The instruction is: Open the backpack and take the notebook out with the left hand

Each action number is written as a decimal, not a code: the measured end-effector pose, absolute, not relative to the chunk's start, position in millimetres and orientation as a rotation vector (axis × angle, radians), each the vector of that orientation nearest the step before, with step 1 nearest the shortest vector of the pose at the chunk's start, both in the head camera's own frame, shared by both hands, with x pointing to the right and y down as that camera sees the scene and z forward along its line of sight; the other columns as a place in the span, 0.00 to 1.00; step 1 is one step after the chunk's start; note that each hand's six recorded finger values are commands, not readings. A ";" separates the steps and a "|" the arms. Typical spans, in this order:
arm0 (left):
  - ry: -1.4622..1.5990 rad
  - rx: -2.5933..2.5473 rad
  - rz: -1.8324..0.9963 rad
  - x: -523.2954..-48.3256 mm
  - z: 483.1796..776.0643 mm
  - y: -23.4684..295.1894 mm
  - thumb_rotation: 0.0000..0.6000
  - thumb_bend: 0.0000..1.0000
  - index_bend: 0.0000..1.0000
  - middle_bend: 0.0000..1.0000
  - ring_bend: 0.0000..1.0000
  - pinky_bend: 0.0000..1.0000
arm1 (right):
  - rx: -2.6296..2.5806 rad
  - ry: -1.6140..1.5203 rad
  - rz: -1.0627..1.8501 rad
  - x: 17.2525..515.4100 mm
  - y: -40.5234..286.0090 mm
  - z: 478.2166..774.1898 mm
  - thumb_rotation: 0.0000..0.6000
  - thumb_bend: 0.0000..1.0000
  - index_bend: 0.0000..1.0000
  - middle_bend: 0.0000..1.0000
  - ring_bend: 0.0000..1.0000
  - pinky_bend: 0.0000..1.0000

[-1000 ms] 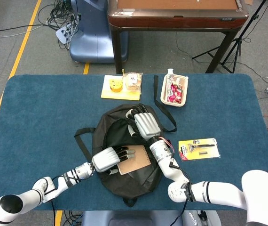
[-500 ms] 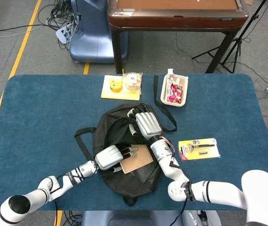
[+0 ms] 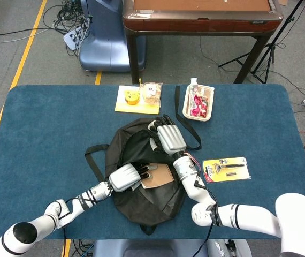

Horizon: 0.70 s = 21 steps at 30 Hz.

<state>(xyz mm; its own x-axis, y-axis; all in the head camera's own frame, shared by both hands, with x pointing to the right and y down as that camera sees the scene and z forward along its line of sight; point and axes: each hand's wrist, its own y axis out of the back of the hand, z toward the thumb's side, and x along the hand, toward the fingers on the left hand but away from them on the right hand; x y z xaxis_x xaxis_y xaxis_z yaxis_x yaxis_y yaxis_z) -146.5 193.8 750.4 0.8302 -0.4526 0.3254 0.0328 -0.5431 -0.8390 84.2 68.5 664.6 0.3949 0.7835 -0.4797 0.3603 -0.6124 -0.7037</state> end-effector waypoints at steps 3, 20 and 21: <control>0.316 -2.075 -0.637 -147.6 748.1 194.4 1.00 0.67 0.44 0.14 0.13 0.19 | -2.154 -0.982 1.138 86.3 65.5 664.9 1.00 1.00 0.63 0.30 0.12 0.06; 0.610 -2.246 -0.369 -154.3 679.5 190.1 1.00 0.67 0.55 0.47 0.36 0.26 | -2.130 -0.981 1.189 105.2 60.7 675.9 1.00 1.00 0.63 0.30 0.12 0.06; 0.635 -2.259 -0.353 -155.2 673.8 188.7 1.00 0.67 0.56 0.48 0.37 0.26 | -2.129 -0.980 1.192 106.4 60.8 676.5 1.00 1.00 0.63 0.30 0.12 0.06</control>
<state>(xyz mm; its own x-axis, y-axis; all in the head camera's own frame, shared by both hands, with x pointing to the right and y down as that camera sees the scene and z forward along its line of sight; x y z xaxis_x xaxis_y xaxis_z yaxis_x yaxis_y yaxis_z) -155.2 188.7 673.8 0.8388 -0.5415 0.0569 -0.3348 -0.5953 -0.7304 106.4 60.8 676.5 0.3553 0.7871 -0.5042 0.3427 -0.6115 -0.7132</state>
